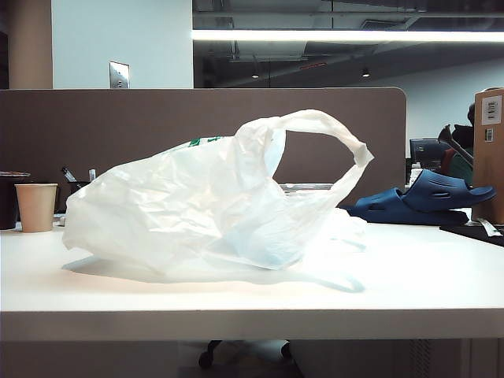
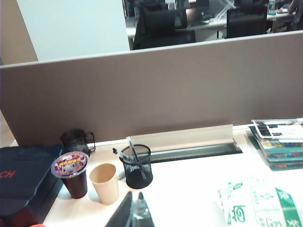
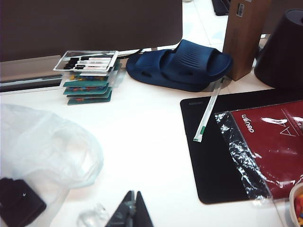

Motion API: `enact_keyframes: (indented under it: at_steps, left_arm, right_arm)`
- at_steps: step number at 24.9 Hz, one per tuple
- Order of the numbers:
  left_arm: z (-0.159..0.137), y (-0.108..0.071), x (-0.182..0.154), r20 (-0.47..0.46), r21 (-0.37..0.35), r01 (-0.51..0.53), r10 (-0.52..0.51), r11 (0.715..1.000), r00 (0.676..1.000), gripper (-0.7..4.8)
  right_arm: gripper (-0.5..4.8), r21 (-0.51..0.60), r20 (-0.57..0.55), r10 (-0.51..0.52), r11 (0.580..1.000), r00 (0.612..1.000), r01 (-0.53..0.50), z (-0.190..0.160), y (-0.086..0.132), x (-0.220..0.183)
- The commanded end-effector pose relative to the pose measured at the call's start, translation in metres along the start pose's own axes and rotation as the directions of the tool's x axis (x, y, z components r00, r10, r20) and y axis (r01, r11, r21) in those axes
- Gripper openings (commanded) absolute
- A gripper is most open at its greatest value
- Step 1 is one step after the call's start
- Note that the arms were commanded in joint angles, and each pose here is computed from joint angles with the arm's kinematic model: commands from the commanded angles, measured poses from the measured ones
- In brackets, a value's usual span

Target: Put the power bank into the bag.

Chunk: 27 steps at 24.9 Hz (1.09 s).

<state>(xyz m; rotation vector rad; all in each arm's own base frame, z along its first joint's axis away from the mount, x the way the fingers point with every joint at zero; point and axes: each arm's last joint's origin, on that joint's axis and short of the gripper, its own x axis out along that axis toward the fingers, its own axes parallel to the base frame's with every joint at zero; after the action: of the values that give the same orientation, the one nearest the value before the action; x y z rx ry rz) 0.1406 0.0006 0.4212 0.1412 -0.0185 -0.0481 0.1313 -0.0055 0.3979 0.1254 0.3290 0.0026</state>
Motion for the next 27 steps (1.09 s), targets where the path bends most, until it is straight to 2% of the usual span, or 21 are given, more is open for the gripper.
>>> enact_keyframes:
  at_steps: [1, 4, 12, 15, 22, 27]
  left_arm:
    - [-0.008, -0.003, -0.02, 0.033, -0.001, -0.005, 0.005, 1.0, 0.999, -0.06]
    - [-0.027, -0.007, -0.044, 0.058, -0.022, 0.0, 0.001, 1.0, 0.998, -0.06]
    - [-0.075, -0.018, -0.095, 0.141, -0.015, 0.002, 0.0, 1.0, 0.99, -0.06]
    - [-0.086, -0.02, -0.105, 0.144, -0.032, 0.02, -0.015, 0.999, 0.99, -0.06]
    - [-0.113, -0.026, -0.116, 0.174, -0.022, 0.054, -0.049, 0.998, 0.983, -0.06]
    - [-0.121, -0.027, -0.112, 0.135, -0.028, 0.059, -0.055, 0.998, 0.989, -0.06]
  right_arm:
    - [-0.05, -0.004, 0.072, 0.01, 1.0, 0.997, -0.01, -0.014, 0.0, -0.012]
    - [-0.05, -0.007, 0.1, 0.013, 1.0, 0.995, -0.012, -0.033, -0.002, -0.019]
    - [-0.05, 0.021, 0.151, 0.019, 1.0, 0.988, -0.022, -0.091, -0.007, -0.026]
    - [-0.05, 0.017, 0.183, 0.024, 0.999, 0.983, -0.027, -0.107, -0.009, -0.028]
    - [-0.05, 0.029, 0.213, 0.028, 0.999, 0.977, -0.035, -0.14, -0.012, -0.026]
    - [-0.05, 0.025, 0.258, 0.037, 0.999, 0.965, -0.045, -0.16, -0.015, -0.018]
